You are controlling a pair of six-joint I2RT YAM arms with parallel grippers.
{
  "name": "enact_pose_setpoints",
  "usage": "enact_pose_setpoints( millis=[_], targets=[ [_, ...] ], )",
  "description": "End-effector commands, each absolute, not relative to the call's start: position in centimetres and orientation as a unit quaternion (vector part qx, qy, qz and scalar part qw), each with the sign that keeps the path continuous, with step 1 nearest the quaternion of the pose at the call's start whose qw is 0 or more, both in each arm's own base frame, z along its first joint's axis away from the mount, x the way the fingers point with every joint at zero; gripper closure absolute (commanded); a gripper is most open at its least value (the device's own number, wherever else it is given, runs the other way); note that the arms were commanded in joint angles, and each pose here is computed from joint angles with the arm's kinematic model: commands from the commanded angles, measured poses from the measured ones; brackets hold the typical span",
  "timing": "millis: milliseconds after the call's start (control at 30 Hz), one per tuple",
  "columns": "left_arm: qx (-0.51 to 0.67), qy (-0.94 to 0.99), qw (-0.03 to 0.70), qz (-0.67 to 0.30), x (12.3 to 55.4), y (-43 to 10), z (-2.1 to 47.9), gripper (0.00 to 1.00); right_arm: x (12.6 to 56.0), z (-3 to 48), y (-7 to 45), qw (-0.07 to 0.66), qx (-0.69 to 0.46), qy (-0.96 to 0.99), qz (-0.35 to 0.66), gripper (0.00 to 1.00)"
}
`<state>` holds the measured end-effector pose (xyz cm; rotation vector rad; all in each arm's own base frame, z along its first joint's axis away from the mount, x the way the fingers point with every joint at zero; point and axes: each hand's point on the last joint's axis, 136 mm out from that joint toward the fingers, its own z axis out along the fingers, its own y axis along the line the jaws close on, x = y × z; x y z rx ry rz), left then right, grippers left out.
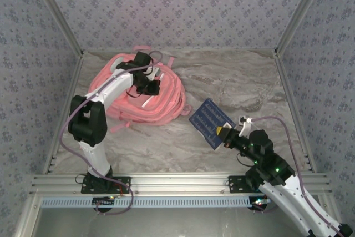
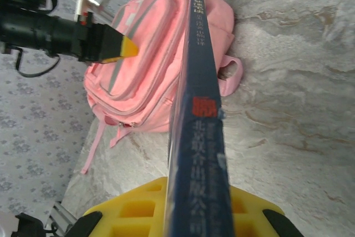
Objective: Pack the student bag
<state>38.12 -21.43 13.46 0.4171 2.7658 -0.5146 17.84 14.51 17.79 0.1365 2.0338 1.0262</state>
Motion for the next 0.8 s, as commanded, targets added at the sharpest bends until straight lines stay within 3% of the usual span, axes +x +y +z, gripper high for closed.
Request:
enact_pose_setpoints(
  millis=[0, 200, 400, 767],
  targets=[
    [0.194, 0.935, 0.2, -0.222, 36.8, -22.7, 20.6, 1.0, 18.1, 20.5, 12.7, 0.458, 0.076, 0.796, 0.389, 1.0],
    [0.225, 0.881, 0.244, -0.338, 34.2, -24.4, 28.9, 1.0, 18.1, 23.6, 13.8, 0.46, 0.075, 0.765, 0.445, 1.0],
    [0.233, 0.812, 0.245, -0.476, 31.5, -26.1, 34.8, 1.0, 18.4, 23.5, 15.6, 0.378, 0.08, 0.79, 0.476, 1.0],
    [0.277, 0.71, 0.226, -0.607, 27.4, -26.4, 39.8, 1.0, 18.6, 24.7, 19.1, 0.284, 0.054, 0.75, 0.595, 1.0]
  ],
)
